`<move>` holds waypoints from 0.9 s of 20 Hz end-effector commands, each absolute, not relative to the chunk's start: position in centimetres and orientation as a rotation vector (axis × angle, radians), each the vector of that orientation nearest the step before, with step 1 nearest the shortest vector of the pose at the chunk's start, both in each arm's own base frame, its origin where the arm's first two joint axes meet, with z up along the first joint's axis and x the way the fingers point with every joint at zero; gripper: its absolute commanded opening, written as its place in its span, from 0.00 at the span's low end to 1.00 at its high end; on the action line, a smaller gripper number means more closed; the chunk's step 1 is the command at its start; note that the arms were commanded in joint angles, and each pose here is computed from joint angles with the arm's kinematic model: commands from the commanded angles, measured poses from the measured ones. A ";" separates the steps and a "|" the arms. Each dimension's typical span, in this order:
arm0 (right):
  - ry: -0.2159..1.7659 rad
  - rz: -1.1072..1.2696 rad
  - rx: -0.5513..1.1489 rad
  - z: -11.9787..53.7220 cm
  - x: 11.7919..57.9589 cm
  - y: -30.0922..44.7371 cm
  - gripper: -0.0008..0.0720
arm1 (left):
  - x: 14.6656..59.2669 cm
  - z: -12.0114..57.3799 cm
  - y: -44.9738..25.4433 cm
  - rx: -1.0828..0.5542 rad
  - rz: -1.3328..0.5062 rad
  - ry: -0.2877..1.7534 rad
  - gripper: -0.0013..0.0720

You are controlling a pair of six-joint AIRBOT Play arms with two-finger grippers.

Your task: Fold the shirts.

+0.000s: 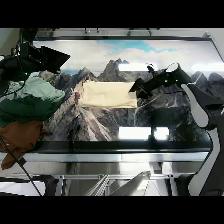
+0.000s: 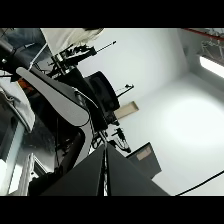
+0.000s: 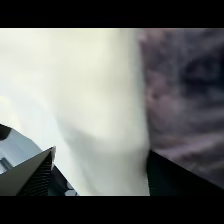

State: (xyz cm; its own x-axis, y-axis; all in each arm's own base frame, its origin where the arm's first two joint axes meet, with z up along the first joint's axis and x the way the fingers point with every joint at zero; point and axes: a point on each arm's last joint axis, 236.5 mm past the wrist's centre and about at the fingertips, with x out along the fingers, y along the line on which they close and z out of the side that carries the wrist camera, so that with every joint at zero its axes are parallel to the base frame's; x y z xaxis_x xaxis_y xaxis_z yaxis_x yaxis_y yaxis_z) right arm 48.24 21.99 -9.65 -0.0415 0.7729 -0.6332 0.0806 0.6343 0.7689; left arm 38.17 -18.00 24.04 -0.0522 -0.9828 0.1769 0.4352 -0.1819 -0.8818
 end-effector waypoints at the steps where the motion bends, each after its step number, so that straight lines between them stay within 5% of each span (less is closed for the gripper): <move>1: 1.467 0.763 0.876 -9.4 49.0 26.1 0.89 | 38.2 24.0 -18.0 -0.987 -1.532 0.779 0.05; 2: 1.462 0.801 0.912 -8.7 48.8 26.9 0.57 | 38.2 24.0 -18.0 -0.987 -1.532 0.779 0.05; 3: 1.452 0.828 0.947 -7.8 48.8 27.4 0.03 | 38.2 24.0 -18.0 -0.987 -1.532 0.779 0.05; 10: 1.174 0.939 0.835 7.0 50.0 22.5 0.03 | 38.0 24.0 -18.0 -0.993 -1.538 0.792 0.05; 15: 0.853 0.301 0.676 17.7 51.9 -0.7 0.03 | 37.2 24.1 -18.0 -0.982 -1.570 0.804 0.05; 18: 0.720 -0.086 0.748 19.4 48.7 -16.5 0.03 | 36.8 24.2 -17.9 -0.975 -1.587 0.810 0.05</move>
State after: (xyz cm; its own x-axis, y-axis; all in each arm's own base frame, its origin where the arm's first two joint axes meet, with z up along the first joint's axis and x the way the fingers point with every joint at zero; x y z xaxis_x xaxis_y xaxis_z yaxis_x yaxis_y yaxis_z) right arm 52.22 -2.30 16.80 0.6338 0.5160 -0.5762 0.0364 0.7242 0.6886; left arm 37.20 -17.95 24.17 -0.0933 -0.9786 0.1834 0.4259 -0.2057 -0.8811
